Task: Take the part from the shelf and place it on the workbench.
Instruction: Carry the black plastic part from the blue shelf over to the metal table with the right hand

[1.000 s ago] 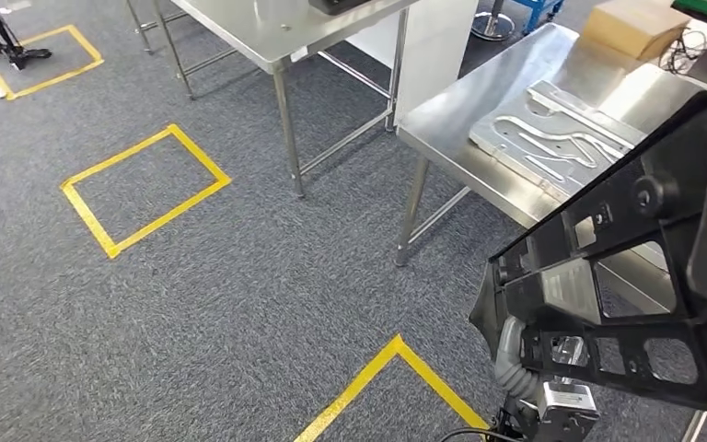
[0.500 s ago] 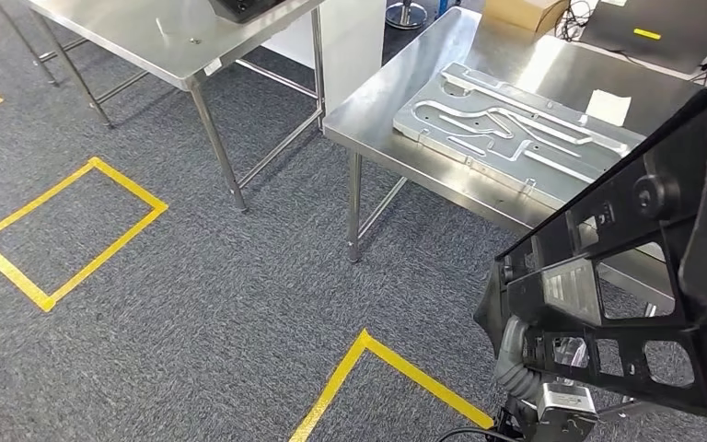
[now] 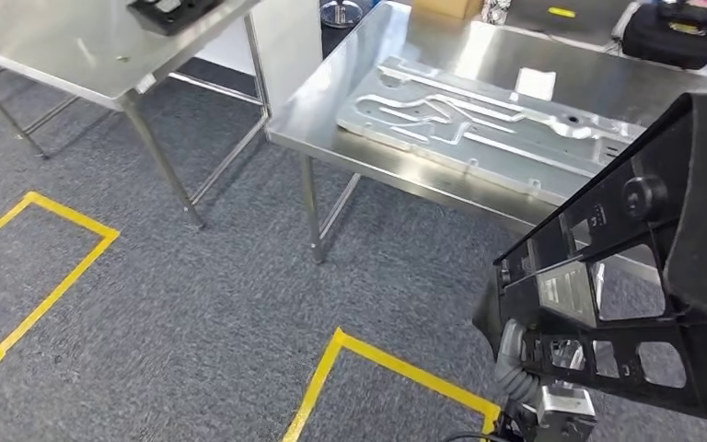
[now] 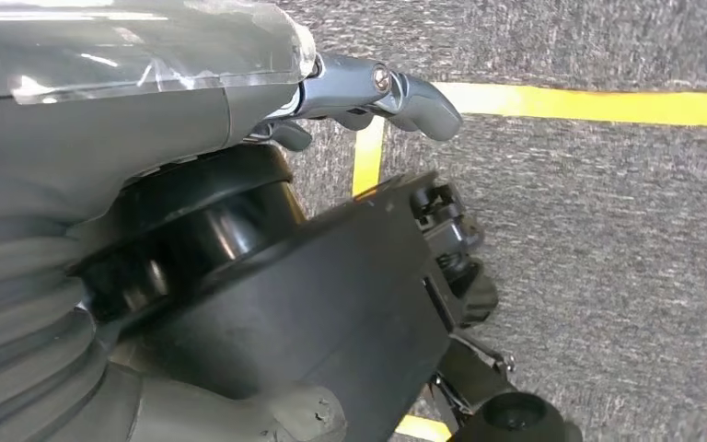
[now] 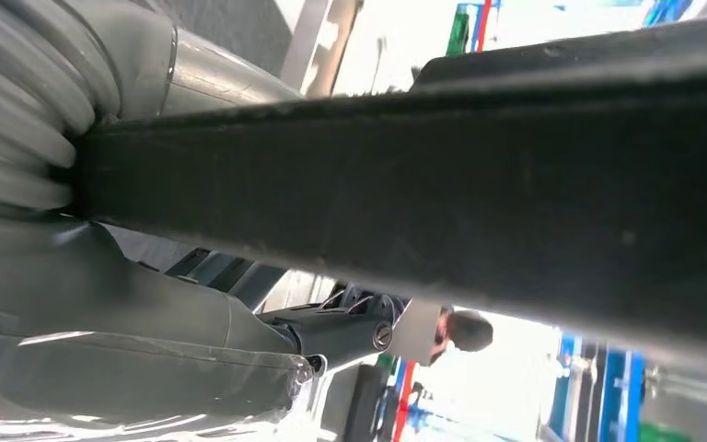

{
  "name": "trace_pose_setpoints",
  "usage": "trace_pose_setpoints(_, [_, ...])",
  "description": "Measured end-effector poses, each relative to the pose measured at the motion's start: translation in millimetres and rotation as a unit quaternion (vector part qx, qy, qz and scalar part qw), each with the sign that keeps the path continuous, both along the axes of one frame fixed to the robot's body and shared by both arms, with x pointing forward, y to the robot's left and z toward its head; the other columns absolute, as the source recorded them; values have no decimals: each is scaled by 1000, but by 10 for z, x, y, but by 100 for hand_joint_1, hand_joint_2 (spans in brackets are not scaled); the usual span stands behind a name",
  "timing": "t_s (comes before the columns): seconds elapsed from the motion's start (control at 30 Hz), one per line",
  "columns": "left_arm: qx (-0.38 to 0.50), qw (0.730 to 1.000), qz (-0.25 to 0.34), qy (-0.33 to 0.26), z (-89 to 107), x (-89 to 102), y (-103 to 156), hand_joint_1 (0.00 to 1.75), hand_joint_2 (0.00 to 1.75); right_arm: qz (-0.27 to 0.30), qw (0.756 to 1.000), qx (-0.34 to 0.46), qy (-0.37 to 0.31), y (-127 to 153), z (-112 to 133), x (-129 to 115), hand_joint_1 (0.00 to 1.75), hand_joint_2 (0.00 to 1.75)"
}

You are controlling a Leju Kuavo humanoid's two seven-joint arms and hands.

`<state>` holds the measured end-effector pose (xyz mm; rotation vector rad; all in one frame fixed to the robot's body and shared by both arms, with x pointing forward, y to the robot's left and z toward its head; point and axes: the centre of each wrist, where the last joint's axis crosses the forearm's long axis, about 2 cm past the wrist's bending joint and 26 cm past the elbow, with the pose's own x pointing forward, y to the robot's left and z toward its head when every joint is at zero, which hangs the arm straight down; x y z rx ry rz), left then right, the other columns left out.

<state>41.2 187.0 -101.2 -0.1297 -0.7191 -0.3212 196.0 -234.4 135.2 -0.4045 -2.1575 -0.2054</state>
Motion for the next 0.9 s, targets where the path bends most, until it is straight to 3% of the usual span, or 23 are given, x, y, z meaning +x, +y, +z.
trace_pose_setpoints(0.9, [1,1000,12,17,-2,-9,4,0,175,-4,999,-17,26,17,-63,-18,175,175])
